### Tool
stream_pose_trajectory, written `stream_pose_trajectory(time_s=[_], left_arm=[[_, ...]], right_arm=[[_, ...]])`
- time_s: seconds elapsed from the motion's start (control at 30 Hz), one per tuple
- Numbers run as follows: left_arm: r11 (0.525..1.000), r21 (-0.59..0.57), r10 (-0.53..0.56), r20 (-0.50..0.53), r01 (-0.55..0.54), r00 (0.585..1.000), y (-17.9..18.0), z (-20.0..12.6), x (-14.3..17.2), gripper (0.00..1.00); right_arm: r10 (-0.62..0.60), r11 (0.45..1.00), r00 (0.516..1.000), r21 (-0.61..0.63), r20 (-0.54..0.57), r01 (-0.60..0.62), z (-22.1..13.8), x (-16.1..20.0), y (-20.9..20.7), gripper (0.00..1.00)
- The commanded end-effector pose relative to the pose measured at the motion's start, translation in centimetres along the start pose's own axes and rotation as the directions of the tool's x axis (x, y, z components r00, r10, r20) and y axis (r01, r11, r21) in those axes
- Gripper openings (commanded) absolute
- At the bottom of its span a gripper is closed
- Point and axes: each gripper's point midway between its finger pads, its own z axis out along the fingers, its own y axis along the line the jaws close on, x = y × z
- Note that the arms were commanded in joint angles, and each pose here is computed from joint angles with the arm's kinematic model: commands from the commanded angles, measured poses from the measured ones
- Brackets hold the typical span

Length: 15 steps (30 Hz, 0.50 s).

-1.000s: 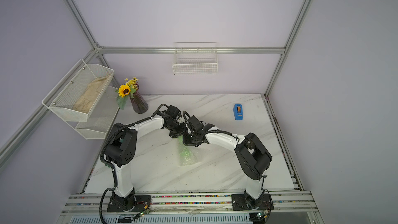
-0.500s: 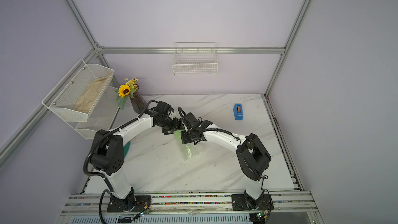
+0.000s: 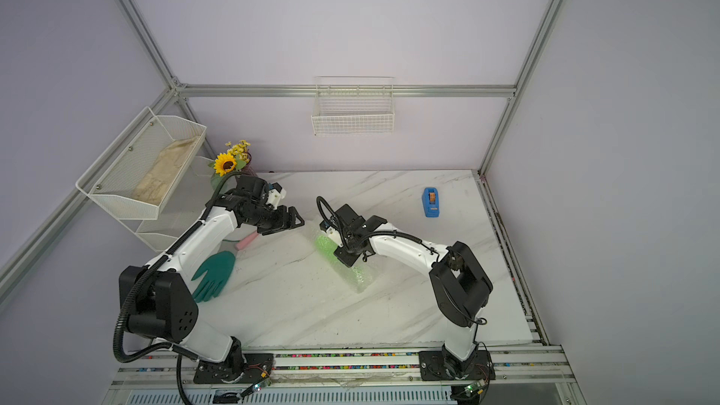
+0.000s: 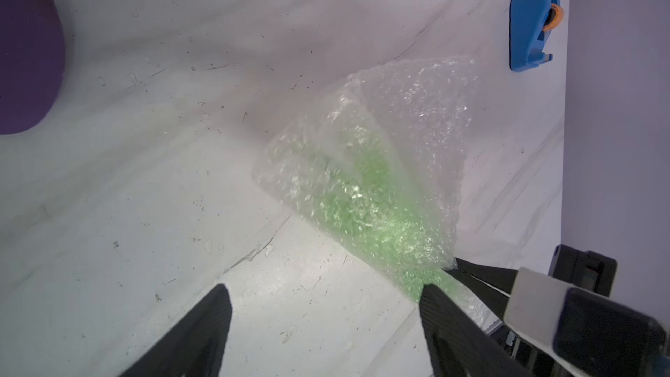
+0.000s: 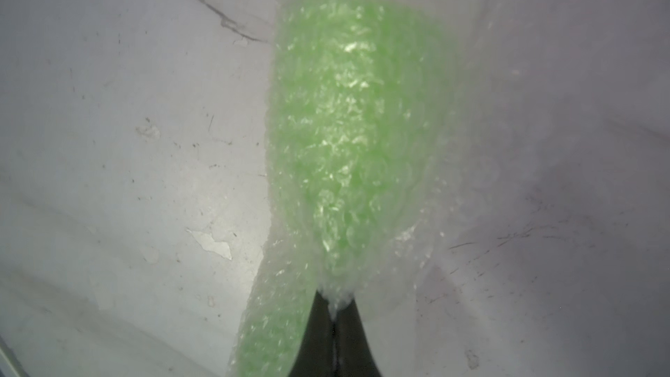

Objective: Wrap wine glasses in bubble wrap
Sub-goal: Adjust the bubble wrap at the center of the board.

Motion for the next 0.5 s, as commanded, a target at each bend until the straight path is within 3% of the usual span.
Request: stream_pose_trajectory(time_s=[0.0,0.13,0.27,0.33,0.47], left_arm=[[0.974,0.006,0.223,0.144,-0.226,0.964,-2.2,-3.8,-2.8,0.79],[0.925,0.082,0.349,0.192,-0.370,0.917,-4.5,-4.6,-3.5,0.78],[0.811,0.217,0.488,0.261,-0.543,0.833,-7.6,-4.6,-2.6,0.80],[0.702,0.262,0.596,0.293,-0.662,0.748,-9.0,-4.1,-1.0,0.81],[0.486,0.275,0.759,0.338,-0.830,0.557,-10.1,-2.7,2.5,0.87]], right_arm=[[-0.401,0.916,0.911,0.072,0.094,0.396,-2.7,-0.8,-0.1,0.00],[-0.618,0.785,0.777,0.161,0.122,0.599,-3.7,-1.6,-0.4,0.00],[-0.717,0.695,0.686,0.200,0.123,0.691,-2.9,-1.6,-0.5,0.00],[-0.747,0.664,0.651,0.205,0.134,0.719,-2.5,-1.3,-0.4,0.00],[-0.747,0.665,0.651,0.193,0.140,0.722,-2.4,-0.6,-0.8,0.00]])
